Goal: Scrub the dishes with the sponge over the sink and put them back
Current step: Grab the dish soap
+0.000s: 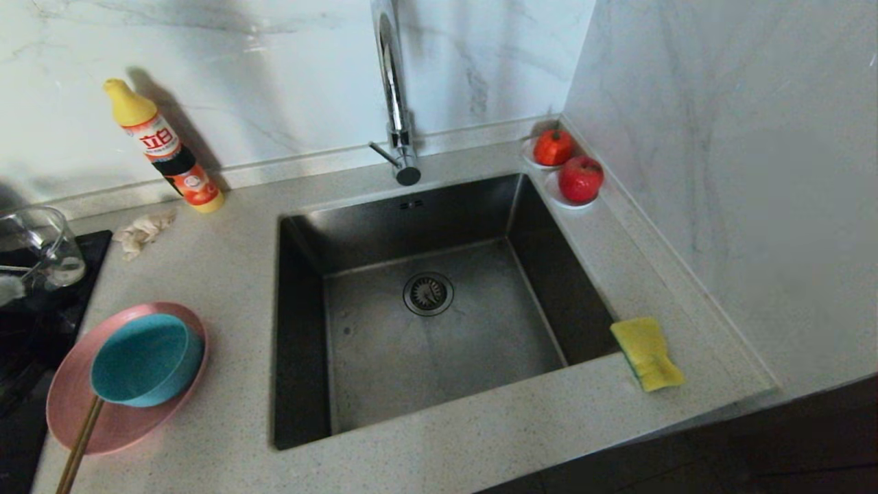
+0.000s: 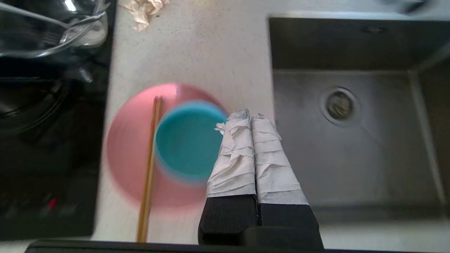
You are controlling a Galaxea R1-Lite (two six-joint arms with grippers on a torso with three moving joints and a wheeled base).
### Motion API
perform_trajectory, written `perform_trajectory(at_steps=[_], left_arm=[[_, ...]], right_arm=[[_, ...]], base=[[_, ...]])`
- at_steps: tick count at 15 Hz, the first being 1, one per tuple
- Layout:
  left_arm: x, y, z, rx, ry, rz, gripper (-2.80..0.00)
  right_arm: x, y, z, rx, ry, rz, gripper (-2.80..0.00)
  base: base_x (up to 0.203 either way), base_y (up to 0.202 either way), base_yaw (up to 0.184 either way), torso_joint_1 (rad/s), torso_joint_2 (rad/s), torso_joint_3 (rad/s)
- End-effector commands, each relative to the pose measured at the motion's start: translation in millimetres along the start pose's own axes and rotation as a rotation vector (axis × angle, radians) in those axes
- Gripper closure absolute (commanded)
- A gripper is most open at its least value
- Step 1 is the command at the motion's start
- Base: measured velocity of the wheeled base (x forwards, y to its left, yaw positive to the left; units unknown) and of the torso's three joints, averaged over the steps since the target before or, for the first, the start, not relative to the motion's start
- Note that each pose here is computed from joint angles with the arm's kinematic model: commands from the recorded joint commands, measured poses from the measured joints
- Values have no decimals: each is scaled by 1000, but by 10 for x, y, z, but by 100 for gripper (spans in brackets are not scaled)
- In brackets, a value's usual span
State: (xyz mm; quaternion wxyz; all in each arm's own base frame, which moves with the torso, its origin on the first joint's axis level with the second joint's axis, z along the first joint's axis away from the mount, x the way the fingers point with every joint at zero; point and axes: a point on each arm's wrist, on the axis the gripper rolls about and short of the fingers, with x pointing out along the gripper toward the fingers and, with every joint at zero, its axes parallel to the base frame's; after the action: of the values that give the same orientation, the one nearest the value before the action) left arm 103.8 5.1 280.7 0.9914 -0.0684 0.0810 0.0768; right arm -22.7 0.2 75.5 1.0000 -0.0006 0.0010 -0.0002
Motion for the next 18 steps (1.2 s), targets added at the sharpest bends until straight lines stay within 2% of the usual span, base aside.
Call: perform_trajectory(at_steps=[1, 3, 5, 8, 10, 11, 13, 15, 18], left_arm=[[1044, -70, -110, 9, 178, 84, 0], [1535, -73, -229, 4, 180, 153, 0], [1890, -50, -320, -23, 139, 200, 0], [2269, 63, -448, -51, 87, 256, 0], [2431, 127, -426, -73, 31, 315, 0], [2476, 142, -394, -94, 2, 358, -280], [2514, 143, -342, -111, -31, 387, -280], [2570, 144, -358, -119, -58, 382, -280], [2614, 141, -345, -170, -89, 374, -280]], right_arm=[[0, 0, 0, 0, -1, 0, 0], [0, 0, 0, 0, -1, 0, 0], [0, 0, 0, 0, -1, 0, 0], [0, 0, 0, 0, -1, 0, 0], [0, 0, 0, 0, -1, 0, 0], [0, 0, 0, 0, -1, 0, 0], [0, 0, 0, 0, -1, 0, 0], [0, 0, 0, 0, -1, 0, 0], [0, 0, 0, 0, -1, 0, 0]], base=[[0, 0, 0, 0, 0, 0], [0, 0, 0, 0, 0, 0], [0, 0, 0, 0, 0, 0], [0, 0, 0, 0, 0, 0], [0, 0, 0, 0, 0, 0], [0, 0, 0, 0, 0, 0], [0, 0, 0, 0, 0, 0], [0, 0, 0, 0, 0, 0], [0, 0, 0, 0, 0, 0]])
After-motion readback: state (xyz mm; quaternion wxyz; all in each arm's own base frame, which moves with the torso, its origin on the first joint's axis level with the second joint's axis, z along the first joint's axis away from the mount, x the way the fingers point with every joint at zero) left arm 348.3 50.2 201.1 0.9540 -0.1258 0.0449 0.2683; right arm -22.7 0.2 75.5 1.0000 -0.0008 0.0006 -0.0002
